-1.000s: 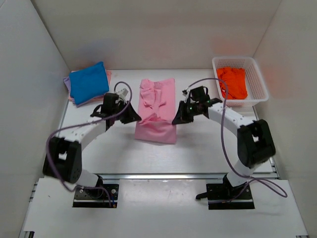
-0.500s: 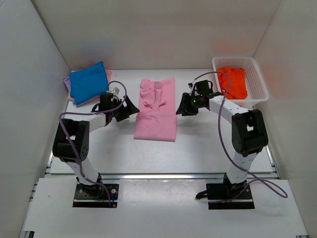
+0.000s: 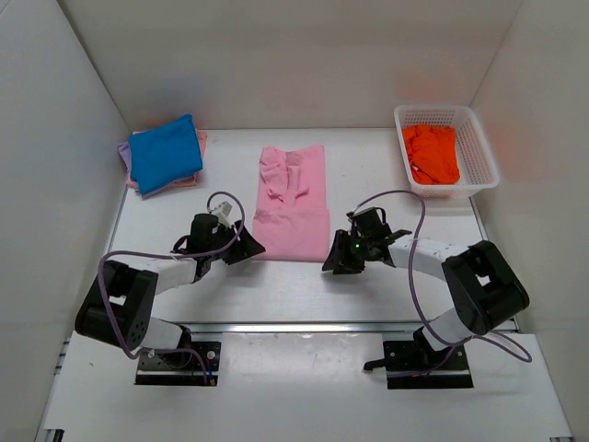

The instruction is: Fold and stack the t-shirts

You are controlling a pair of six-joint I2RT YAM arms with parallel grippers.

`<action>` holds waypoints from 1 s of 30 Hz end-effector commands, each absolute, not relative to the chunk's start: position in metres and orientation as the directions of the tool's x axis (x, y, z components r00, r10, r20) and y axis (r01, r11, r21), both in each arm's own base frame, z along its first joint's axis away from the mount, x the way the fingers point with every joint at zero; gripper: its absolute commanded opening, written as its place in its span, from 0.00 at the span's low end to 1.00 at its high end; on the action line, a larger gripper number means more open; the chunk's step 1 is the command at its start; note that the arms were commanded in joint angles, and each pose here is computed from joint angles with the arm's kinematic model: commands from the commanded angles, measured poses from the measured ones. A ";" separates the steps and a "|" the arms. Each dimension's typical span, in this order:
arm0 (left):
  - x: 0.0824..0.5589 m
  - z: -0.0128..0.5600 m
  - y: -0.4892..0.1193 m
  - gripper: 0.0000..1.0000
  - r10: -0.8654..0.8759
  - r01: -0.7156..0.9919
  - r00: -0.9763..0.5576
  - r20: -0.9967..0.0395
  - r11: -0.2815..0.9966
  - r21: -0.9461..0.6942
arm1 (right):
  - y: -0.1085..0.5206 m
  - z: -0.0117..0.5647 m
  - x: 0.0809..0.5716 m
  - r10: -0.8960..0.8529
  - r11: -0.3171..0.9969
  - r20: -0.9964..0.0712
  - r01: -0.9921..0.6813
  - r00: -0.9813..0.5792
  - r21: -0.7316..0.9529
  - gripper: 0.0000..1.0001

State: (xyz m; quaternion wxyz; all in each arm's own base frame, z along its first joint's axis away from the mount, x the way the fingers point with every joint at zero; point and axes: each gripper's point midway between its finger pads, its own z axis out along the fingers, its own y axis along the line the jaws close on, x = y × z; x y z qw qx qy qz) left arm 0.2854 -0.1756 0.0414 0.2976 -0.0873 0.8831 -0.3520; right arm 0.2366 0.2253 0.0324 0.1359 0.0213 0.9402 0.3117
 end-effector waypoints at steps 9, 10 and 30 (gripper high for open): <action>0.283 0.021 -0.171 0.74 -0.479 -0.098 -0.759 -0.441 0.754 -0.650 | 0.245 0.024 0.262 0.298 0.767 -0.289 0.048 -0.910 0.639 0.41; 0.281 0.018 -0.170 0.74 -0.481 -0.110 -0.759 -0.439 0.759 -0.642 | 0.245 0.025 0.267 0.307 0.769 -0.302 0.048 -0.903 0.638 0.42; 0.220 0.010 -0.206 0.00 -0.272 -0.022 -0.921 -0.278 0.750 -0.661 | 0.230 0.020 0.227 0.223 0.792 -0.230 0.039 -0.947 0.609 0.01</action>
